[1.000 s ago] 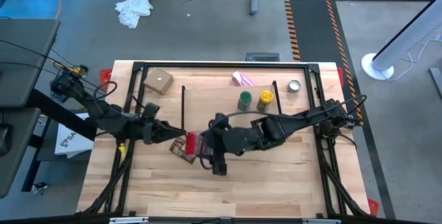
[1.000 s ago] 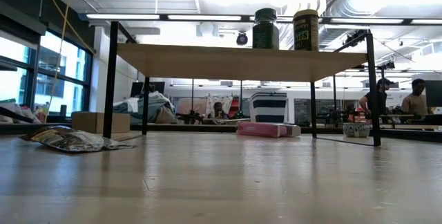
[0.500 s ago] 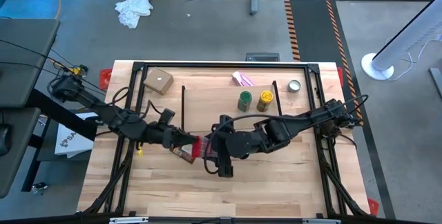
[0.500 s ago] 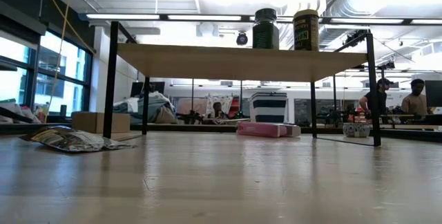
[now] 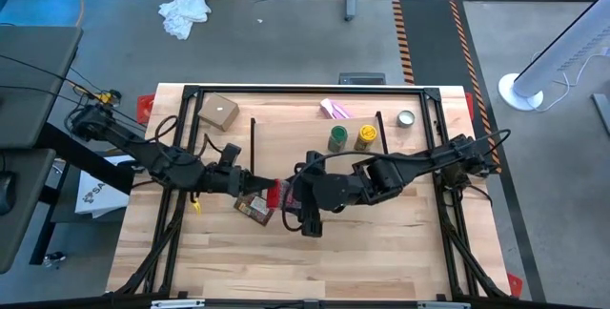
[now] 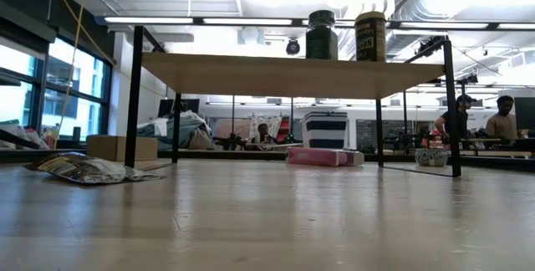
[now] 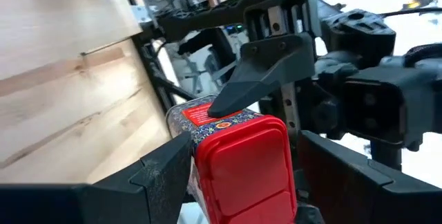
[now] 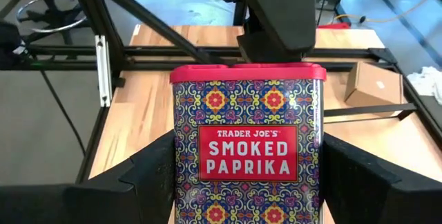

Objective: Shelf spices
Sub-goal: Put the red seasoning can on the shelf

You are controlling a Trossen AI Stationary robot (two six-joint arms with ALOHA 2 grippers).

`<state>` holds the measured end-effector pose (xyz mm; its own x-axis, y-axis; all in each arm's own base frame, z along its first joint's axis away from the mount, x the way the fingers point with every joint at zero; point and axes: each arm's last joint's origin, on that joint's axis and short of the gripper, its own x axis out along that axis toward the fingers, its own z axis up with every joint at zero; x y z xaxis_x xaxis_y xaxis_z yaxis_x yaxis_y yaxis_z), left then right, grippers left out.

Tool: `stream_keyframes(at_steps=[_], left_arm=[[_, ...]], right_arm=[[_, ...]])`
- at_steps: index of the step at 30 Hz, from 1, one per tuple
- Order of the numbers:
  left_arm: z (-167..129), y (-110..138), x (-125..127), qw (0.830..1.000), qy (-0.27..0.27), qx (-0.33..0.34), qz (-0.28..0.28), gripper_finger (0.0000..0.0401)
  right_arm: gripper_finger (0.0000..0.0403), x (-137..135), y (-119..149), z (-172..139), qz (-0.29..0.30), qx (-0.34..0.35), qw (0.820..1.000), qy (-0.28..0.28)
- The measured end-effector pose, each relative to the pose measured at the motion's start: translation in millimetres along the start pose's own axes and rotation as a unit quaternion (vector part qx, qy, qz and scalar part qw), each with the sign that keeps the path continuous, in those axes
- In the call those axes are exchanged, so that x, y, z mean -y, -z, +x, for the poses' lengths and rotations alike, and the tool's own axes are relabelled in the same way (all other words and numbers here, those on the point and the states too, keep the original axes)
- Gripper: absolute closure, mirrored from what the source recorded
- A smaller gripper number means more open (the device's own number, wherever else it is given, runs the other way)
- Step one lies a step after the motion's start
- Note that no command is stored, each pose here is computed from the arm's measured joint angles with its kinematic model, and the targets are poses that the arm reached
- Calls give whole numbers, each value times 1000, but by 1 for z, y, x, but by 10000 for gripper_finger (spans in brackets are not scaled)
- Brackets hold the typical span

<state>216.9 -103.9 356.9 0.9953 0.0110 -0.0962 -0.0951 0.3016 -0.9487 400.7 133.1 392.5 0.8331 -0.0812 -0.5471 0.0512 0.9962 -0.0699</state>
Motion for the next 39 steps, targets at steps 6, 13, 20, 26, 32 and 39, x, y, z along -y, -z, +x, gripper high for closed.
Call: stream_keyframes(at_steps=[6,13,20,26,32,39], left_arm=[[11,1,0,999,-32,-1,11,148],[22,6,0,998,-59,-5,22,148],[26,3,-3,996,-86,-3,26,148],[26,3,-5,995,-93,-5,22,155],[25,3,-6,995,-102,-4,19,187],[25,2,-6,994,-103,-3,37,187]], right_arm=[[125,3,2,3,-10,-11,1000,7],[125,5,4,5,-10,-18,1000,10],[125,5,6,7,-2,-24,1000,19],[125,5,5,7,-2,-20,1000,20],[125,6,5,9,-15,-19,999,33],[125,5,5,9,-29,-16,999,34]])
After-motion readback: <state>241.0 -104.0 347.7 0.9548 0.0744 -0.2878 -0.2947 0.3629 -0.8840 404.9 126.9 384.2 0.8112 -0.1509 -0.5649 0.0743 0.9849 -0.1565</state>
